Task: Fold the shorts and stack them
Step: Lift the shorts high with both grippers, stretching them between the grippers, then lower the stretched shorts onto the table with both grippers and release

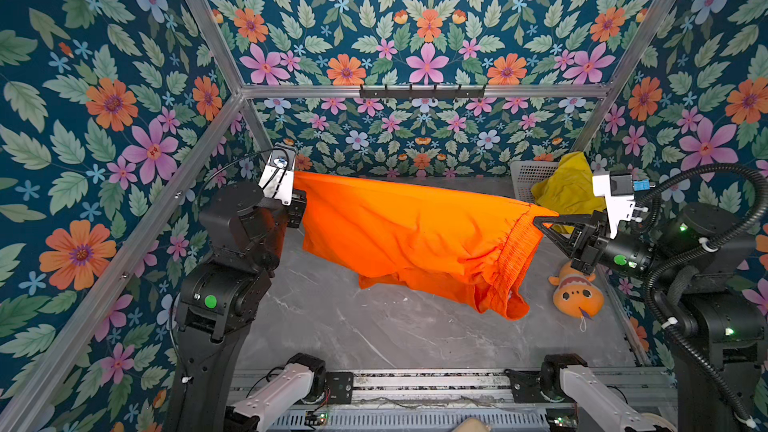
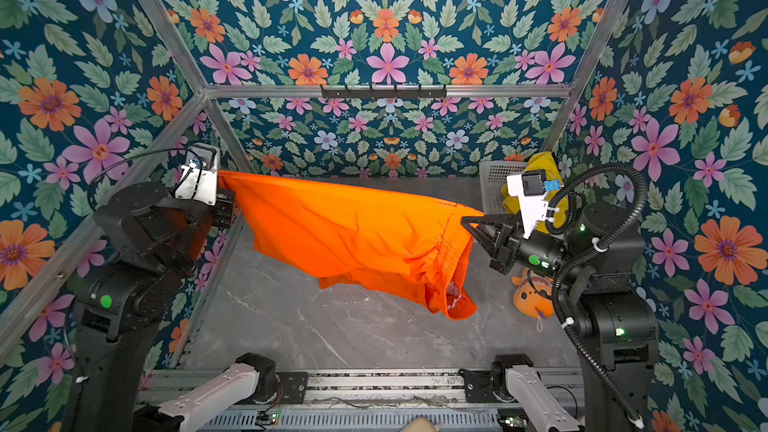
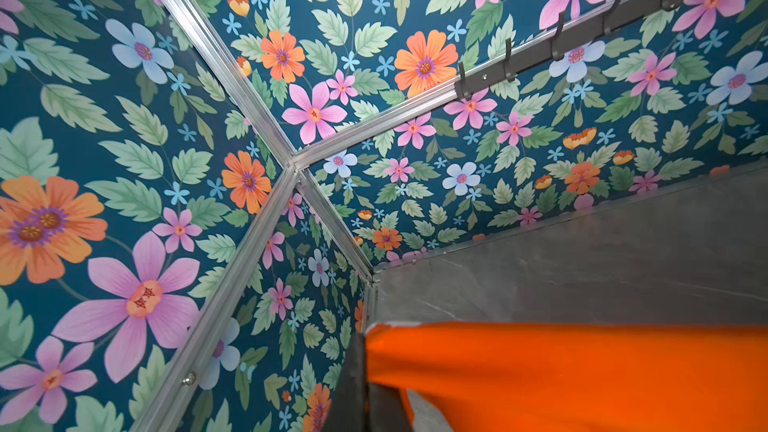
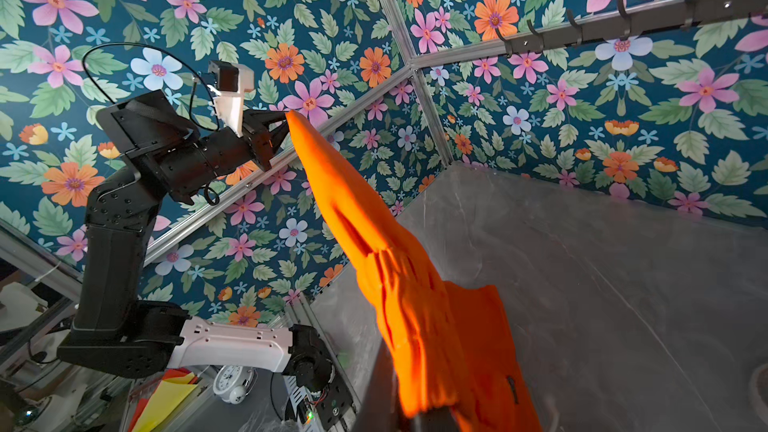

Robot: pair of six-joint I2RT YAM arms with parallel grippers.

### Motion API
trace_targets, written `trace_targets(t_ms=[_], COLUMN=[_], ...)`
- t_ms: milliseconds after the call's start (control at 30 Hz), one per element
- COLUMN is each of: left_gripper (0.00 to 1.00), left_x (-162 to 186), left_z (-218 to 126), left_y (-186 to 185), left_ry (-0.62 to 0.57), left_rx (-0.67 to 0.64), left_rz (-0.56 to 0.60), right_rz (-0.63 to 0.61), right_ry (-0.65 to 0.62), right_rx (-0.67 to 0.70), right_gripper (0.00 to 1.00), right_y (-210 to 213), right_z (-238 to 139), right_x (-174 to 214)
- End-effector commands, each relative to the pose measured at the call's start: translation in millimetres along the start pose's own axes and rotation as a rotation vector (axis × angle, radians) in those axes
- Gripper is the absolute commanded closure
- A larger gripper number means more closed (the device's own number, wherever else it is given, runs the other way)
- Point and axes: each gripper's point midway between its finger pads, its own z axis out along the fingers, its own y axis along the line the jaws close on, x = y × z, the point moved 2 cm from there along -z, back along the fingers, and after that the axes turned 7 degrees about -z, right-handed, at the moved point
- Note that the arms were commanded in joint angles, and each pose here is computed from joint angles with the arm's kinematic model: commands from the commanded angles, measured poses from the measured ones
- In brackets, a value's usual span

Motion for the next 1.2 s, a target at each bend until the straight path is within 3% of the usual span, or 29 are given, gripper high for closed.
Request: trace_targets(t_ms=[0,133,233,367,533,633,700,800,900,967,1100,1167], left_gripper=[1.00,1.00,1.00,1.00,1.00,1.00,1.00,1.00,1.00,1.00,1.00,1.00], left_x=[5.1,17.5,20.6,-12.7,-82.1,-88.4,-70.0,-15.9,66.2,122.4,194.8,229.8], left_z=[25.3,83.4,130.0,171.0,163.4,142.1,128.5,110.6,111.1,111.0,96.8,88.4], left_y=[8.0,-16.8,-22.0,-3.4,21.8,16.1,6.3,-8.3,-29.7,-51.1,-80.3,-94.5], left_ry=[0.066,0.121,0.143,0.062,-0.165,-0.232,-0.236,-0.204,-0.028,0.102,0.215,0.310], left_rx=[-0.128,-0.127,-0.078,-0.056,-0.064,-0.009,0.030,0.045,0.091,0.171,0.270,0.341], left_rz=[0.057,0.119,0.088,0.015,-0.020,0.009,0.063,0.136,0.191,0.221,0.194,0.253], right_rz=[0.067,0.117,0.112,0.104,0.020,-0.017,0.004,0.014,0.036,0.089,0.216,0.270], right_ry=[-0.038,-0.039,0.019,0.036,0.026,0.034,0.069,0.089,0.089,0.155,0.337,0.412], right_rx=[0.057,0.041,0.050,0.069,0.073,0.031,0.002,-0.033,-0.019,-0.035,-0.031,-0.027], right_gripper=[1.00,1.00,1.00,1.00,1.00,1.00,1.00,1.00,1.00,1.00,1.00,1.00], right_y=[-26.2,-64.3,-93.2,-137.5,-159.2,-139.1,-131.7,-122.9,-129.2,-130.3,-131.0,-127.1], right_z=[14.6,52.7,93.6,140.0,168.8,158.3,154.3,147.4,139.7,136.6,133.1,129.3], right_x=[-14.2,-23.0,-24.9,-46.4,-92.9,-103.5,-91.0,-49.5,7.5,49.7,147.6,189.8])
